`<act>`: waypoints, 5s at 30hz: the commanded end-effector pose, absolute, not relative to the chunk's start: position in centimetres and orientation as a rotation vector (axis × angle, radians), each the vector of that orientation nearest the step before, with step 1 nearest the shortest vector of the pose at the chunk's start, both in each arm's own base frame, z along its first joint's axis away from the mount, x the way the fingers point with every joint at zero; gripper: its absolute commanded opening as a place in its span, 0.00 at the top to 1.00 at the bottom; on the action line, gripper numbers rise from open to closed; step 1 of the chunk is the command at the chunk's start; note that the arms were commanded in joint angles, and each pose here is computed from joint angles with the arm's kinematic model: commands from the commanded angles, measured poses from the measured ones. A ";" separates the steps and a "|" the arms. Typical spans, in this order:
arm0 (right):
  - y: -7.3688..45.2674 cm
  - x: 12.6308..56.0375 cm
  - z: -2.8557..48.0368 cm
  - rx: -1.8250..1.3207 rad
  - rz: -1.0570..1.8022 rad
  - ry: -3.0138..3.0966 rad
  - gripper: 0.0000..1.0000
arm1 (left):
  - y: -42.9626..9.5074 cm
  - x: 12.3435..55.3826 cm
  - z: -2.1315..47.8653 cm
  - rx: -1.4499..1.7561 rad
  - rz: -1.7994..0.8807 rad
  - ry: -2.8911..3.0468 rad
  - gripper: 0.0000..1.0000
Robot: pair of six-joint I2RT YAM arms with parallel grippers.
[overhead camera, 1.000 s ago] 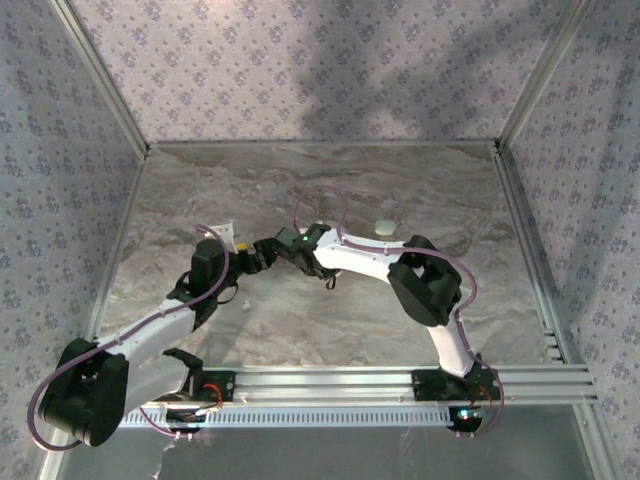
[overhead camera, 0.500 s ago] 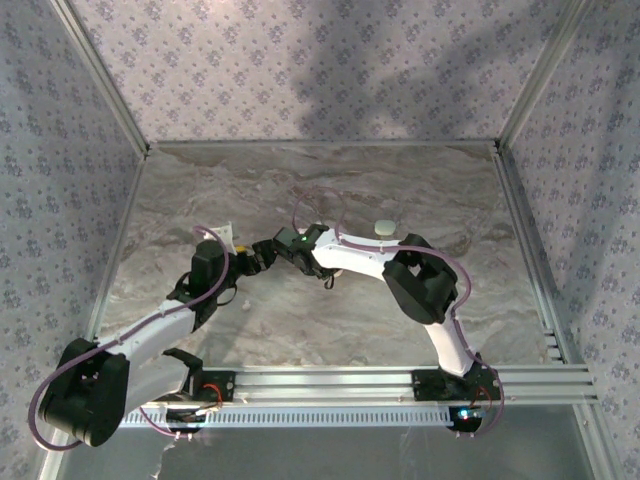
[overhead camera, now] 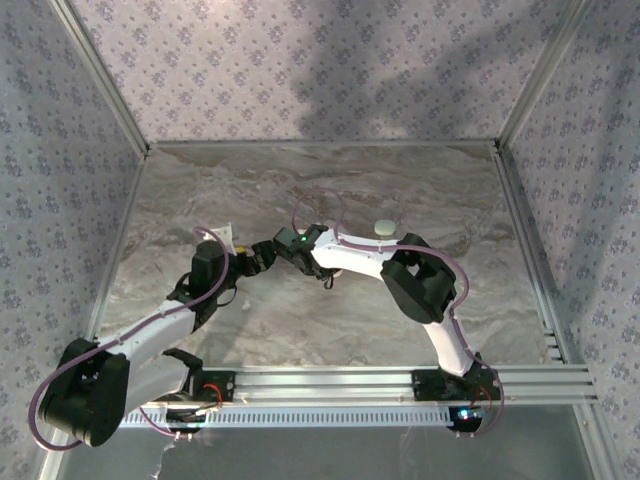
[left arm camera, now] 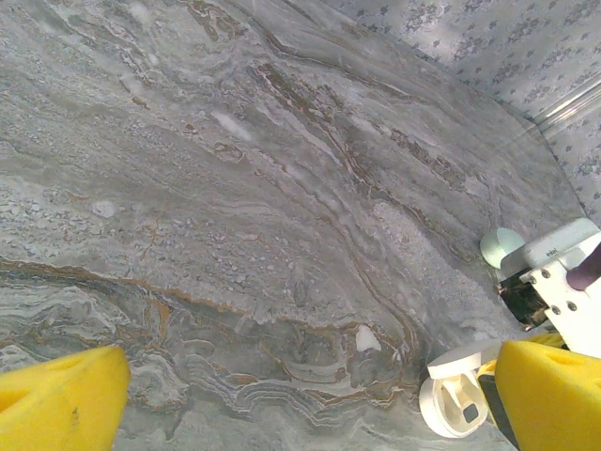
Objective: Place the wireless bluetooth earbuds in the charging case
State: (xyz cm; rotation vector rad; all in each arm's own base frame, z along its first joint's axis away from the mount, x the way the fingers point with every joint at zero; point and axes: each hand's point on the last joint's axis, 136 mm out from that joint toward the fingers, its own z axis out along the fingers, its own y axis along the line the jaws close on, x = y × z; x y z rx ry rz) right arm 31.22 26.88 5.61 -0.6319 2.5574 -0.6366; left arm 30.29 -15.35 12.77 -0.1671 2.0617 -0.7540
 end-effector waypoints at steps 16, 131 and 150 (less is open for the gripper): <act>28.4 30.6 3.7 -0.671 -0.630 2.570 0.81 | -16.3 30.2 16.2 -0.130 -0.844 1.952 0.00; 20.2 22.7 10.8 -0.236 0.534 2.542 0.00 | -12.6 19.7 9.1 -0.416 -0.689 2.488 0.00; 23.0 21.2 8.7 -0.563 0.679 2.489 0.08 | -12.7 21.6 4.8 -0.500 -0.798 2.639 0.00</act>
